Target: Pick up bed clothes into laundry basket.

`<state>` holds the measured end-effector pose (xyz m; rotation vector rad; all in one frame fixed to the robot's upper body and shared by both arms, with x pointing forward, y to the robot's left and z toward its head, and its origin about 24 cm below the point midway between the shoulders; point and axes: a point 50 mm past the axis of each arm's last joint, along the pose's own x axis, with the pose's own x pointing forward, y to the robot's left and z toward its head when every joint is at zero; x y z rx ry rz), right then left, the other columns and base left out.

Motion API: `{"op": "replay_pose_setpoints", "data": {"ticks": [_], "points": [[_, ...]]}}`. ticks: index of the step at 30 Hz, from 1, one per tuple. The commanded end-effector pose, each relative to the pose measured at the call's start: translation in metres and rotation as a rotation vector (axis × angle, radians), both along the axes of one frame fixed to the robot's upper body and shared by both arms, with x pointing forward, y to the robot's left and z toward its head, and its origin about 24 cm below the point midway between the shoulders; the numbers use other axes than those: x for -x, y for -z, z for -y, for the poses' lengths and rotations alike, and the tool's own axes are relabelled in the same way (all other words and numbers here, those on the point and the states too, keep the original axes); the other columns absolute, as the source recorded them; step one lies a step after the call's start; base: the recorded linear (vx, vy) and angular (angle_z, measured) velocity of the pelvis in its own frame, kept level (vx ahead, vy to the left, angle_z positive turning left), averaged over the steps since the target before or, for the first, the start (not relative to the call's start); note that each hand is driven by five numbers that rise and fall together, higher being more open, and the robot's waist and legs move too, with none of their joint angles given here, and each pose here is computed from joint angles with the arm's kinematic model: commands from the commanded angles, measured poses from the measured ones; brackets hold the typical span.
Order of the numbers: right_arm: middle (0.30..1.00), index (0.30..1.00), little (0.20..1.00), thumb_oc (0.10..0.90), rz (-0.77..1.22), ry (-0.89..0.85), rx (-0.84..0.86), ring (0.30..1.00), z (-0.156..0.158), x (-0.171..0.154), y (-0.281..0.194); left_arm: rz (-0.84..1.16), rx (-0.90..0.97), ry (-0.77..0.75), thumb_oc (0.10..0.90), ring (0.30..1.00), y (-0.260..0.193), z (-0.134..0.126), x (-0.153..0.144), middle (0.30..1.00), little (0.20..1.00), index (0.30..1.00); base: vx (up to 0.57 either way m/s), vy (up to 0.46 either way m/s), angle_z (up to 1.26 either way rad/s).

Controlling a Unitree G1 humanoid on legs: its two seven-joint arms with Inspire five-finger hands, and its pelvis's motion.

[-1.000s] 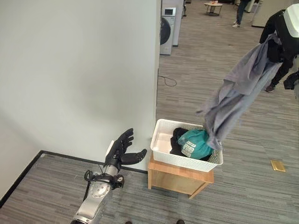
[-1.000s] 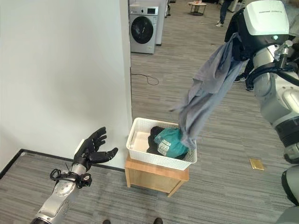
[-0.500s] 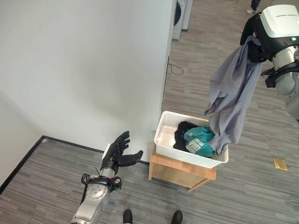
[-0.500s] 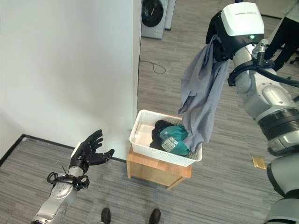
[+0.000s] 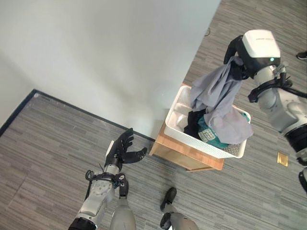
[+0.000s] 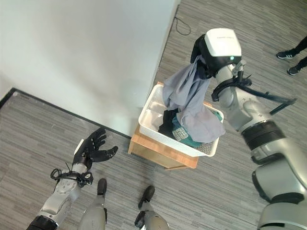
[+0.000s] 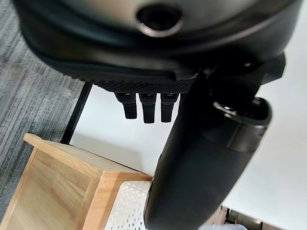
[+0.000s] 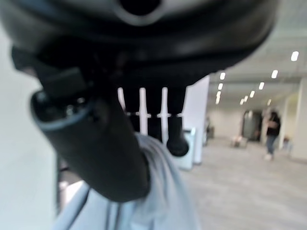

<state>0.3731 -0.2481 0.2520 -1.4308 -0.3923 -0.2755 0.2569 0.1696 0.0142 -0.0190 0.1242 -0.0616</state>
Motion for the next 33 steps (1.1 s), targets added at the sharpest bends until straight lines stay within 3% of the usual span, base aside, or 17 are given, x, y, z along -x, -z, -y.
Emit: {"op": "replay_pose_setpoints", "data": {"ticks": [1, 5, 13, 14, 15, 27, 31, 33], "points": [[0.300, 0.300, 0.300, 0.400, 0.276, 0.028, -0.032, 0.300, 0.009, 0.014, -0.072, 0.272, 0.035, 0.111, 0.800, 0.900, -0.056, 0.025, -0.024, 0.900, 0.900, 0.900, -0.02, -0.015, 0.24], [0.300, 0.300, 0.300, 0.400, 0.140, 0.059, -0.104, 0.300, 0.012, 0.002, -0.019, 0.281, 0.032, 0.096, 0.800, 0.900, -0.059, 0.027, -0.028, 0.900, 0.900, 0.900, -0.04, 0.004, 0.14], [0.300, 0.300, 0.300, 0.400, 0.021, 0.067, -0.172, 0.300, 0.006, 0.000, 0.036, 0.285, 0.021, 0.089, 0.800, 0.900, -0.060, 0.032, -0.033, 0.900, 0.900, 0.900, -0.03, 0.016, 0.00], [0.422, 0.422, 0.422, 0.482, -0.002, 0.085, -0.179, 0.422, 0.007, 0.002, 0.048, 0.283, 0.026, 0.091, 0.800, 0.900, -0.060, 0.034, -0.033, 0.900, 0.900, 0.900, -0.02, 0.003, -0.06], [0.900, 0.900, 0.900, 0.800, -0.004, 0.094, -0.172, 0.900, 0.008, 0.002, 0.050, 0.281, 0.024, 0.090, 0.800, 0.900, -0.059, 0.034, -0.033, 0.900, 0.900, 0.900, -0.09, 0.022, -0.09], [0.900, 0.900, 0.900, 0.800, 0.097, 0.120, -0.124, 0.900, 0.016, 0.014, 0.033, 0.265, 0.014, 0.067, 0.800, 0.900, -0.054, 0.026, -0.026, 0.900, 0.900, 0.900, 0.00, 0.003, -0.06], [0.900, 0.900, 0.900, 0.800, 0.129, 0.099, -0.153, 0.900, 0.016, 0.019, 0.030, 0.259, 0.007, 0.073, 0.800, 0.900, -0.053, 0.025, -0.023, 0.900, 0.900, 0.900, 0.03, 0.000, -0.08], [0.900, 0.900, 0.900, 0.800, 0.122, 0.030, -0.248, 0.900, 0.006, 0.030, 0.046, 0.251, 0.017, 0.064, 0.800, 0.900, -0.051, 0.024, -0.023, 0.900, 0.900, 0.900, 0.03, 0.004, -0.01]]}}
